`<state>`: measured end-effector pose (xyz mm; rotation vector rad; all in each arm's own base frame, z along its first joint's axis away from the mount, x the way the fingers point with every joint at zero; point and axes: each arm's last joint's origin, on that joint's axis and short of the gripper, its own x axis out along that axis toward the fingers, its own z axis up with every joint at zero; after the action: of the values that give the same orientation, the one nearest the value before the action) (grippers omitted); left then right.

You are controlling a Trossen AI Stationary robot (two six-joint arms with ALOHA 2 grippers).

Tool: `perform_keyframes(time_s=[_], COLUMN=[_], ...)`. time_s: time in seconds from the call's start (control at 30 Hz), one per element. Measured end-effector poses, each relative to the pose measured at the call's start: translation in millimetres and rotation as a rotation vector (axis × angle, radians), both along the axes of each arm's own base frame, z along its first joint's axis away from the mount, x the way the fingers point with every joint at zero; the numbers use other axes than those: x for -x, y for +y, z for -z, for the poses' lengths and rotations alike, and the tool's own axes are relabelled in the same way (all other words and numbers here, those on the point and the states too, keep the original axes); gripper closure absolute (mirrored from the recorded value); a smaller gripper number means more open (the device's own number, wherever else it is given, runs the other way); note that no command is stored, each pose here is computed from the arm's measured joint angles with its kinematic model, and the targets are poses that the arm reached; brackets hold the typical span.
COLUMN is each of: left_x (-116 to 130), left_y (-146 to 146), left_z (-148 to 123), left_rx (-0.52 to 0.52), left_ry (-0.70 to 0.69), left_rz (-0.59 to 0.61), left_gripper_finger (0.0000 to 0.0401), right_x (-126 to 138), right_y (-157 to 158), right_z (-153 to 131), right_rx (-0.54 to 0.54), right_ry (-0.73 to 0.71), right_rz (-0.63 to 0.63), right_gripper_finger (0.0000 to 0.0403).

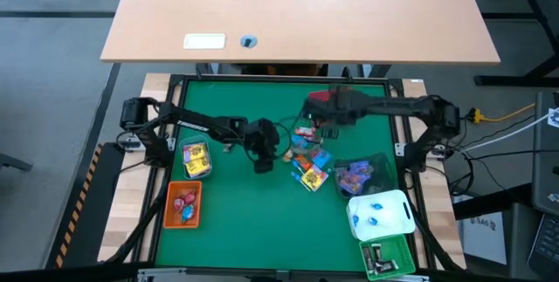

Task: Sort candy
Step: Put the orange chocolate bar into the red bin, then put the brown chocolate bar into the green bin

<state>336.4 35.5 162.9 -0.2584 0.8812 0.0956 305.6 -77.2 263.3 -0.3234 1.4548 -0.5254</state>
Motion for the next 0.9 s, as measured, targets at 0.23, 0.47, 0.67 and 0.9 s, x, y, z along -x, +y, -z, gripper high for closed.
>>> perform_keyframes(time_s=[0.23, 0.47, 0.67, 0.9], left_x=[-0.2, 7.5, 29.2, 51.2], left_y=[-0.1, -0.8, -2.4, -9.2], left_z=[-0.6, -26.5, -51.1, -56.3], left_rx=[-0.003, -0.046, -0.040, -0.025], left_ry=[-0.003, -0.048, -0.014, 0.127], left_rz=[0.004, 0.041, 0.039, 0.050], left_gripper_finger=[0.0268, 0.0268, 0.0268, 0.0268], right_x=[19.5, 31.6, 34.6, 33.7], right_y=[-47.0, -60.9, -61.4, -61.1], right_z=[10.2, 23.3, 28.7, 28.7], right_rx=[-0.090, -0.194, -0.195, -0.199], right_ry=[0.006, 0.013, 0.032, 0.023], right_rz=[0.157, 0.212, 0.219, 0.216], right_gripper_finger=[0.0403, 0.0395, 0.0359, 0.0272])
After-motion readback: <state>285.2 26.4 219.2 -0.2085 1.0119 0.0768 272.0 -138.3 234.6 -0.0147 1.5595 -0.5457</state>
